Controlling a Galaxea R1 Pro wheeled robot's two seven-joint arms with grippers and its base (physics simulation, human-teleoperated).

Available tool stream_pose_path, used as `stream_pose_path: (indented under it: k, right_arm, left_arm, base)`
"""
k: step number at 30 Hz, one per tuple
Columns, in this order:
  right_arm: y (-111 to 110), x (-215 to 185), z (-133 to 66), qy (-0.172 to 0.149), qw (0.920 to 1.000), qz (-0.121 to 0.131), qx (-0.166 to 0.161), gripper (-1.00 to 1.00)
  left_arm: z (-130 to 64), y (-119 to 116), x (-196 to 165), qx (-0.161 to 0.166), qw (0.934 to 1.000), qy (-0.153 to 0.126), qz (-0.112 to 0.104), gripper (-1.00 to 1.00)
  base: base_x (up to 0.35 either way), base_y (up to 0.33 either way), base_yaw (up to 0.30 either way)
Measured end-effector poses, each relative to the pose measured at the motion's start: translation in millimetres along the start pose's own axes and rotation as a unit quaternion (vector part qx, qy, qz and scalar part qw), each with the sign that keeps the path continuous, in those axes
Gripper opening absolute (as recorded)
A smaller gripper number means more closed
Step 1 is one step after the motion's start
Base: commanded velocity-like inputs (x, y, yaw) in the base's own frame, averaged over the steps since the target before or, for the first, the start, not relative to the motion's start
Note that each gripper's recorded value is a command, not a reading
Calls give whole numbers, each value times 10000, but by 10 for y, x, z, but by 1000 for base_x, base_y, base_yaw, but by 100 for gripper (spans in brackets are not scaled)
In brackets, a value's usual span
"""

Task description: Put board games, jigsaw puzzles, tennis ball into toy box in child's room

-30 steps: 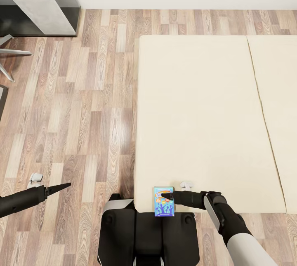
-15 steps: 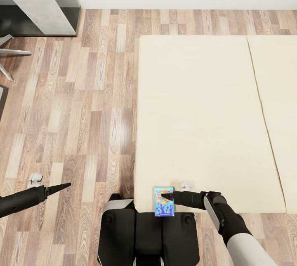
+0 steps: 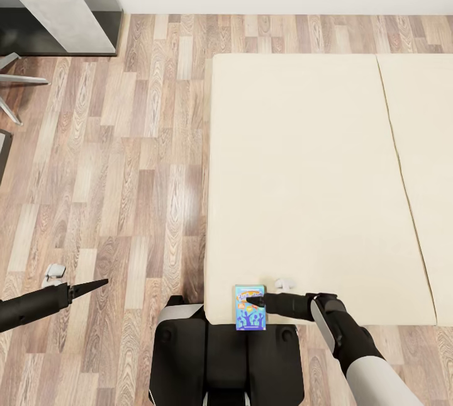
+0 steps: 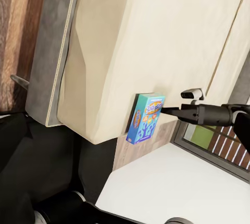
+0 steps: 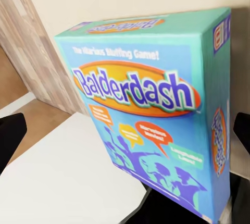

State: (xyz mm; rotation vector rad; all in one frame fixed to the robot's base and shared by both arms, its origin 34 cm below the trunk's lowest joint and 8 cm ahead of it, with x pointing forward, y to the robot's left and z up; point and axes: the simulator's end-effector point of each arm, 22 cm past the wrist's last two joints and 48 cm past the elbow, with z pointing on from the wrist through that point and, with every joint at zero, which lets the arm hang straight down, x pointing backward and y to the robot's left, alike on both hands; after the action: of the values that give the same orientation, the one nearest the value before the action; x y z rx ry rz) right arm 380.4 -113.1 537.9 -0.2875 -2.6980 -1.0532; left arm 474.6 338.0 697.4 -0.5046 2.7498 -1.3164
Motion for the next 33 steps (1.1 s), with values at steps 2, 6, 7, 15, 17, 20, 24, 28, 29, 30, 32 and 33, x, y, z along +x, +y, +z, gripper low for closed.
stream_pose_path:
  k: [2, 6, 7, 15, 17, 20, 24, 28, 29, 30, 32, 33]
  right_arm:
    - [-5, 11, 1, 14, 10000, 10, 4, 100]
    - [-8, 24, 5, 31, 10000, 22, 5, 100]
    - [-8, 26, 6, 34, 10000, 23, 6, 100]
    - [-7, 40, 10, 58, 10000, 31, 7, 100]
    - [-6, 41, 11, 61, 10000, 34, 6, 100]
    - [-4, 42, 11, 63, 10000, 38, 1, 100]
    - [-3, 42, 11, 63, 10000, 39, -2, 100]
    - [-2, 41, 11, 61, 10000, 37, -4, 100]
    - [-1, 41, 11, 60, 10000, 37, -4, 100]
    - [-1, 41, 11, 60, 10000, 37, -4, 100]
    - [-1, 41, 11, 60, 10000, 36, -5, 100]
    - [-3, 41, 11, 60, 10000, 33, -2, 100]
  left_arm:
    - [0, 0, 0, 0, 10000, 0, 0, 100]
    - [0, 0, 0, 0, 10000, 0, 0, 100]
    - [0, 0, 0, 0, 10000, 0, 0, 100]
    - [0, 0, 0, 0, 10000, 0, 0, 100]
    - [0, 0, 0, 0, 10000, 0, 0, 100]
    - [0, 0, 0, 0, 10000, 0, 0, 100]
    - [0, 0, 0, 0, 10000, 0, 0, 100]
    - [0, 0, 0, 0, 10000, 0, 0, 100]
    - [0, 0, -1, 0, 10000, -1, 1, 100]
    - [0, 0, -1, 0, 10000, -1, 1, 100]
    - [0, 0, -1, 0, 10000, 0, 1, 100]
    - [0, 0, -1, 0, 10000, 0, 1, 100]
  base:
    - [0, 0, 0]
    - [0, 0, 0]
    - [0, 0, 0]
    - [0, 0, 0]
    - [0, 0, 0]
    - [0, 0, 0]
    - [0, 0, 0]
    - [0, 0, 0]
    - [0, 7, 0]
    - [0, 22, 0]
    - [0, 59, 0]
    - [0, 97, 0]
